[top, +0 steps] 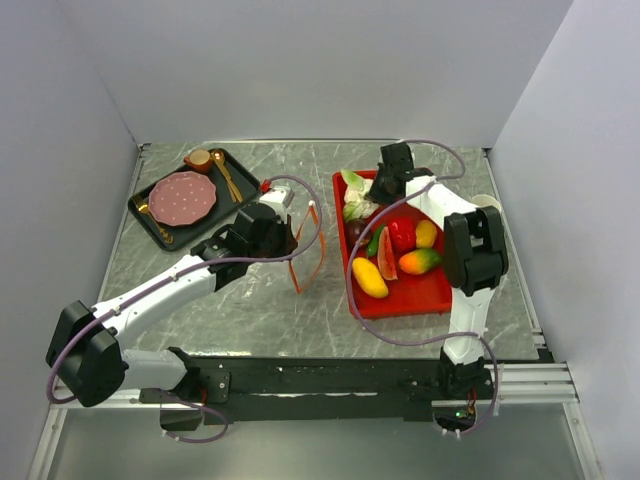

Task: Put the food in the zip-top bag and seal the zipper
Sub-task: Pick up the fake vegetable from the bin, then place the fake vegetable in the zipper food storage bag.

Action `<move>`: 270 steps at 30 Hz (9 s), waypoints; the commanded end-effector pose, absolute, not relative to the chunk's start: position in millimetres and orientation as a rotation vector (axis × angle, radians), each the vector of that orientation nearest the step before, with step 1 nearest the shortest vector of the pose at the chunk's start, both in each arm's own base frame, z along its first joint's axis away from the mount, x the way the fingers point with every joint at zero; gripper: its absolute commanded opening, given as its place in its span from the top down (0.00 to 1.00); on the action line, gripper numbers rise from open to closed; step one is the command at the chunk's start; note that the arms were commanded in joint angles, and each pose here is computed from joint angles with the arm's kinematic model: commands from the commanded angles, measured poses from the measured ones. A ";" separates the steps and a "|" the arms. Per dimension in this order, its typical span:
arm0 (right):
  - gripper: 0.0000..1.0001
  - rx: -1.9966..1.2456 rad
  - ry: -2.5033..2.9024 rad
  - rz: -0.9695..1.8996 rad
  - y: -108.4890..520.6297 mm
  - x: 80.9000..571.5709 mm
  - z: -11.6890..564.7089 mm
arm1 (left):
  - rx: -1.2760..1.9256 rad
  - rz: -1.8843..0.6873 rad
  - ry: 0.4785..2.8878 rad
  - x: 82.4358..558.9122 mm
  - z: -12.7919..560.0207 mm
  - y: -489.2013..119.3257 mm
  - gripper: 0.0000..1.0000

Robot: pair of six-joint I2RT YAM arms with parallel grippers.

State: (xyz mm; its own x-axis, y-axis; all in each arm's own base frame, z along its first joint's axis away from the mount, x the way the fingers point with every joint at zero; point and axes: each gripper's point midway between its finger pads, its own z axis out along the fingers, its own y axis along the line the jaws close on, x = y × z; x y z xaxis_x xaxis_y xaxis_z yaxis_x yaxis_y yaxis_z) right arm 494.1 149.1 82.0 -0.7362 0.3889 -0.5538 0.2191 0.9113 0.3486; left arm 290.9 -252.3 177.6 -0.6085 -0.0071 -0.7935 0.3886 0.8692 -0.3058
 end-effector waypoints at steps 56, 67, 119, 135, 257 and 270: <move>0.87 0.206 2.140 0.896 238.3 324.2 240.2 | 0.057 -0.540 2.104 319.4 200.0 -249.5 0.99; 0.88 0.421 2.090 0.994 256.1 325.8 226.8 | -0.015 -0.572 2.088 321.6 203.6 -250.7 0.99; 0.86 -0.045 2.205 1.101 346.4 292.0 206.0 | 0.045 -0.785 2.010 319.2 232.2 -282.6 0.99; 0.45 -0.049 2.114 1.158 348.5 291.4 206.2 | 0.010 -0.888 1.966 309.0 248.9 -285.1 0.99; 1.00 -0.045 2.276 0.876 325.8 342.3 185.0 | -0.254 -0.629 1.981 309.5 248.8 -200.7 0.99; 1.00 -0.195 2.018 0.928 336.9 334.3 318.0 | -0.348 -0.478 1.758 299.3 337.3 -141.0 0.96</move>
